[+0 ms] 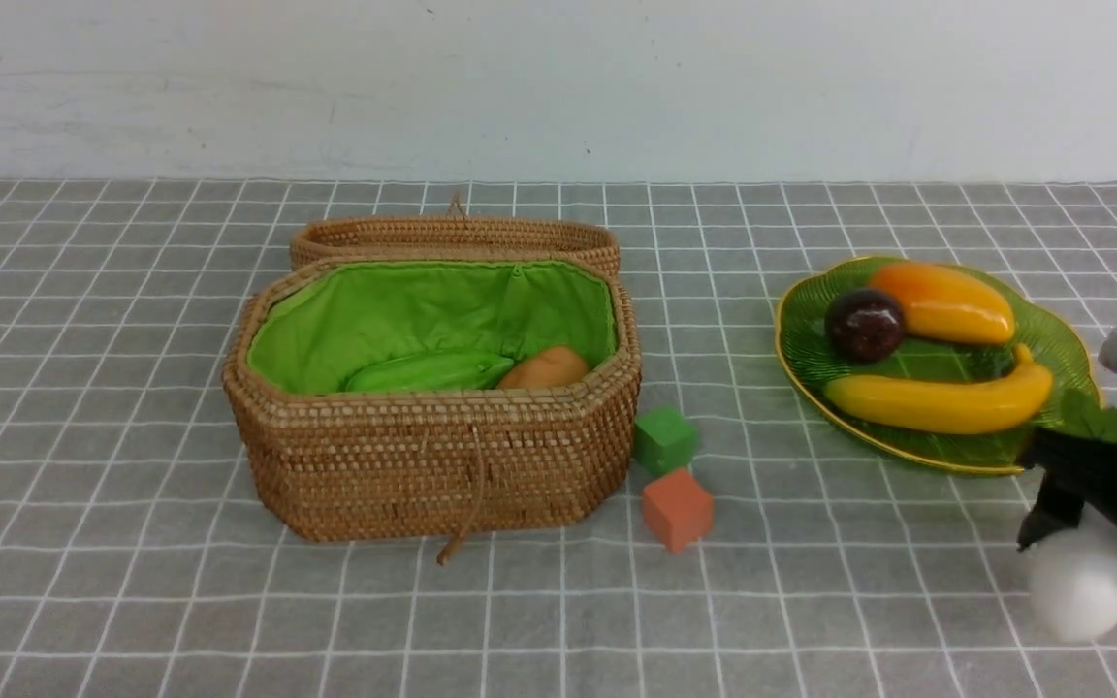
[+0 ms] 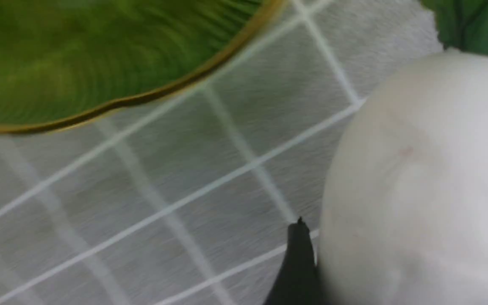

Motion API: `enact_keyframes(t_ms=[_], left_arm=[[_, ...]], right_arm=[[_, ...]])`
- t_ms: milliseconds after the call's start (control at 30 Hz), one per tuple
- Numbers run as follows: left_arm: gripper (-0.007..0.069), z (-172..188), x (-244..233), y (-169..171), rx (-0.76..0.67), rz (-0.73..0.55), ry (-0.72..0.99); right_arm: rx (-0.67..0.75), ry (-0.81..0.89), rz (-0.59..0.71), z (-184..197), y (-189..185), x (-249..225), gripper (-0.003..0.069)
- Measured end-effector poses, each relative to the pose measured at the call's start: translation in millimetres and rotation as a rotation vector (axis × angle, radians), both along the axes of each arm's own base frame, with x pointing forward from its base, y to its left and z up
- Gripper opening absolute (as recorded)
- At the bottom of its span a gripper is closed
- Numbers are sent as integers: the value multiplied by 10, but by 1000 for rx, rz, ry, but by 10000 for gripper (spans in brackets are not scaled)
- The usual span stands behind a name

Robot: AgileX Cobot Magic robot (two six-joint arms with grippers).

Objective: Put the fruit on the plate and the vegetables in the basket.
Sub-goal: Take a daikon with your right arm and place it on the basket on the left.

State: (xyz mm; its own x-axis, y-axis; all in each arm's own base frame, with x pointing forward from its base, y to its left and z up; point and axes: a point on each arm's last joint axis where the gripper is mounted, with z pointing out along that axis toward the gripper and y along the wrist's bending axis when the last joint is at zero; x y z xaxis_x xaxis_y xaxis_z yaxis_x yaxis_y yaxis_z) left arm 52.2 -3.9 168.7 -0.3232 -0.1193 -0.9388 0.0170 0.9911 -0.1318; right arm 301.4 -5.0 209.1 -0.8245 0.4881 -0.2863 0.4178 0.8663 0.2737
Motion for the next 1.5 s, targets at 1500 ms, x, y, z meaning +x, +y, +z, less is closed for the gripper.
enact_keyframes(t_ms=[1500], left_arm=[[217, 0, 0, 0, 0, 0, 0]], right_arm=[[281, -932, 1452, 984, 3078, 394, 398]])
